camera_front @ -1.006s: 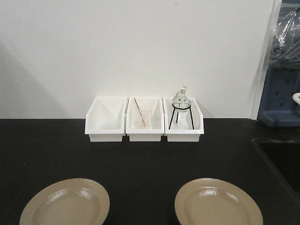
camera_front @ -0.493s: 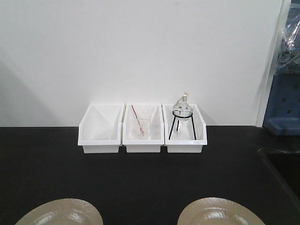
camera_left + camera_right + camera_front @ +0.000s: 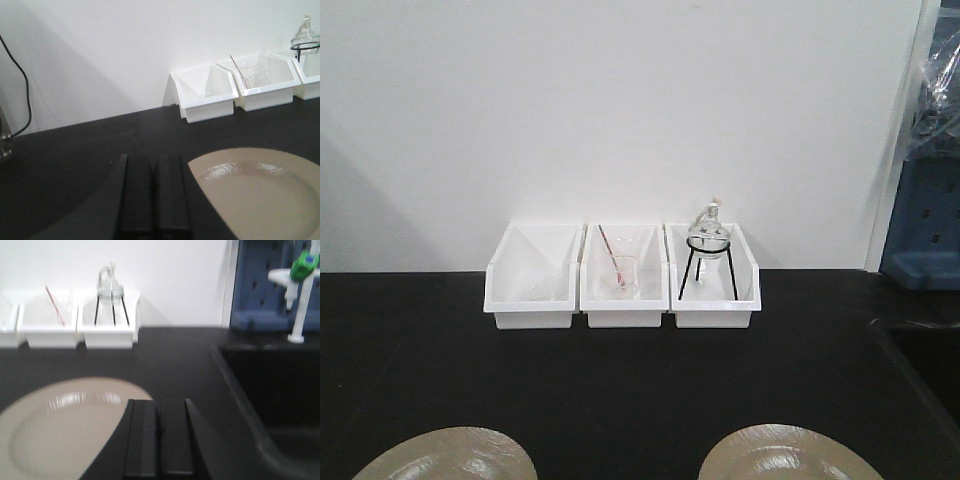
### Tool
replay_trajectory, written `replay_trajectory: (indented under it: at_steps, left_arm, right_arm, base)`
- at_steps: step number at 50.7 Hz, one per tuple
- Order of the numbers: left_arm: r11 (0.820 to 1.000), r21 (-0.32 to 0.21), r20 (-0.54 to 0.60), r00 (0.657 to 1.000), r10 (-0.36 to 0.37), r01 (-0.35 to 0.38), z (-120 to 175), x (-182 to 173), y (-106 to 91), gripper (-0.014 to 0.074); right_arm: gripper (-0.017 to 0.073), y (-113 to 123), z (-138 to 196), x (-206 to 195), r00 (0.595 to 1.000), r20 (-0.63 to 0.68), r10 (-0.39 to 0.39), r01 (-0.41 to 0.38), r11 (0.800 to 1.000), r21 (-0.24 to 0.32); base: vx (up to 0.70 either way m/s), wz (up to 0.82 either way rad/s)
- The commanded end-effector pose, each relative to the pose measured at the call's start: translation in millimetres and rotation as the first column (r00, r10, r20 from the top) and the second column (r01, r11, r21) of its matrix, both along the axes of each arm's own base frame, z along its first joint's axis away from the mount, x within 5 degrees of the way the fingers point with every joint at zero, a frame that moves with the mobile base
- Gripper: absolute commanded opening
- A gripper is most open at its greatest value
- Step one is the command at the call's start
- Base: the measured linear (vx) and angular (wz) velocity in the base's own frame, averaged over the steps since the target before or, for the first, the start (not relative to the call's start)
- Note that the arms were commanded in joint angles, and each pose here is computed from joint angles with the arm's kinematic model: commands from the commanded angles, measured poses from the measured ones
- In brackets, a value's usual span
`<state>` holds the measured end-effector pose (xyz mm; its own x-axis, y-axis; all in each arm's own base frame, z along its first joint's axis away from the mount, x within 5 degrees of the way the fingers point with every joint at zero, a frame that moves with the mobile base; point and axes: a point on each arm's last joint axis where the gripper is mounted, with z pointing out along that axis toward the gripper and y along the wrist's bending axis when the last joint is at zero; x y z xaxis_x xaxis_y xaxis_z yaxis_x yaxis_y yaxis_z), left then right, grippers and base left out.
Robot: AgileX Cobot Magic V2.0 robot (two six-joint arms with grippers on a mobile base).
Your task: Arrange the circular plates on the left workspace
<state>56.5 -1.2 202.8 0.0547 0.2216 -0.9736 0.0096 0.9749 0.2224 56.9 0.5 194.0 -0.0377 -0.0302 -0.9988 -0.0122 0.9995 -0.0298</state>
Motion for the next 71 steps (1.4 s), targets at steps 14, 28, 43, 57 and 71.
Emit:
replay_trajectory:
  at_steps: [14, 28, 43, 57, 71]
  left_arm:
    - [0.871, -0.468, 0.273, 0.962, -0.018, 0.150, 60.0, -11.2, 1.2, 0.0000]
    - [0.804, -0.592, -0.027, 0.996, -0.087, 0.054, 130.1, 23.1, -5.3, 0.0000]
    - [0.738, -0.669, -0.457, 0.737, -0.499, 0.086, 135.9, 128.4, -53.6, 0.0000]
    - [0.545, -0.838, -0.461, 0.518, -0.720, 0.012, 92.4, 203.8, -60.4, 0.0000]
    - [0.517, -0.812, -0.557, 0.623, -0.550, -0.270, 73.9, 193.3, 61.9, 0.0000]
  right_arm:
    - [-0.0004, -1.1, 77.1, -10.8, 0.916, 0.401, -0.029, -0.154, 0.896, 0.417]
    - [-0.0004, 3.6, 135.3, 43.4, 0.999, -0.035, 0.014, 0.006, 0.856, 0.517]
    - [-0.0004, 86.8, 136.6, 154.0, 0.720, -0.501, 0.481, -0.223, 0.843, 0.490]
    - [-0.0004, 124.5, 107.0, 225.9, 0.352, -0.458, 0.816, -0.309, 0.563, 0.767]
    - [-0.0004, 1.2, 104.3, 242.8, 0.519, -0.406, 0.752, -0.111, 0.531, 0.840]
  base:
    - [0.00, 0.00]
    - [0.00, 0.00]
    - [0.00, 0.00]
    - [0.00, 0.00]
    - [0.00, 0.00]
